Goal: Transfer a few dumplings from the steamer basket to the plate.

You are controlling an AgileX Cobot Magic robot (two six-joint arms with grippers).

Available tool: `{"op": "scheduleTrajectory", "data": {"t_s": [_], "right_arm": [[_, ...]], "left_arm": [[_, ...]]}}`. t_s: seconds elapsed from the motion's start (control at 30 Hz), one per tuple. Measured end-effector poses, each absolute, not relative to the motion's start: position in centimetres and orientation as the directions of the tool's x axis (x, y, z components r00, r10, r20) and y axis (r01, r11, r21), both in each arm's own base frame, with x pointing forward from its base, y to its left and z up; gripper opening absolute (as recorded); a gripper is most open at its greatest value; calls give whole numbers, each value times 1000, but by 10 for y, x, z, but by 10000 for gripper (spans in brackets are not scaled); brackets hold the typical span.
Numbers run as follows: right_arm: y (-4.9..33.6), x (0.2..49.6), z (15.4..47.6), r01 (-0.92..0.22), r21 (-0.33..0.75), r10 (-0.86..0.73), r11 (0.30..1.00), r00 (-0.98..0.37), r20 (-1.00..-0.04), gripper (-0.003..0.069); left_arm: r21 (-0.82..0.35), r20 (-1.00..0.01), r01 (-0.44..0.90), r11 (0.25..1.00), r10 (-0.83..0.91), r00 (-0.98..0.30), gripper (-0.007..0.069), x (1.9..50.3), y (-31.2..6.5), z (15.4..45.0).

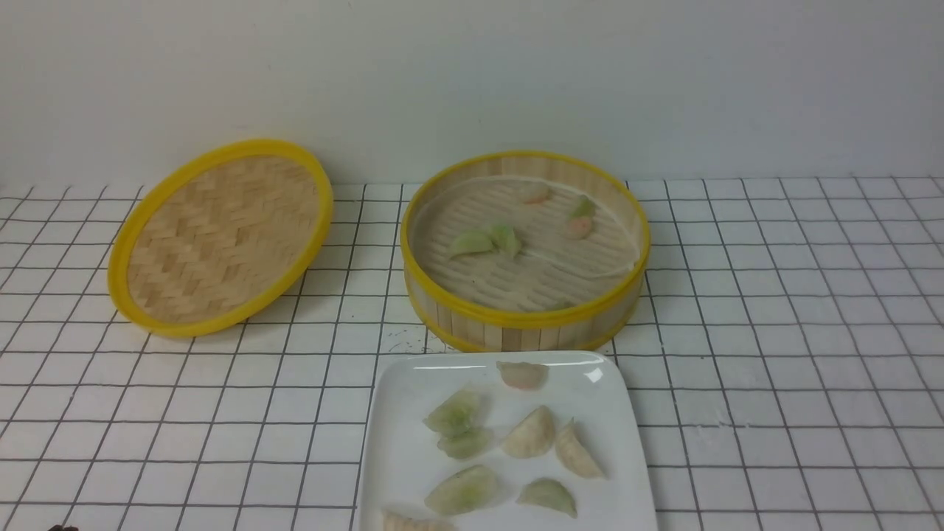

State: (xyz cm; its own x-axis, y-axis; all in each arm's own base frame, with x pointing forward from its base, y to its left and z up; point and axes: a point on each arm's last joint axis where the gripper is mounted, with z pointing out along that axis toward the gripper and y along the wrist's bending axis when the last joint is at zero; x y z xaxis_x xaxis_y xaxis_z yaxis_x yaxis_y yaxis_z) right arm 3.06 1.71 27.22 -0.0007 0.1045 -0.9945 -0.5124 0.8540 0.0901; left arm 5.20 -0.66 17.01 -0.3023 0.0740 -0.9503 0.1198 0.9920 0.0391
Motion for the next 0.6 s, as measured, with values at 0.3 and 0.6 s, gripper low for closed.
{"op": "scheduleTrajectory", "data": {"t_s": [0.3, 0.6], "right_arm": [[4, 53, 195, -82, 74, 59, 994, -174, -983, -14], [2, 54, 180, -34, 66, 57, 997, -219, -974, -14]], "left_arm": [[39, -950, 120, 992, 74, -302, -6, 52, -7, 170], [39, -950, 120, 992, 74, -303, -6, 52, -7, 170]]}}
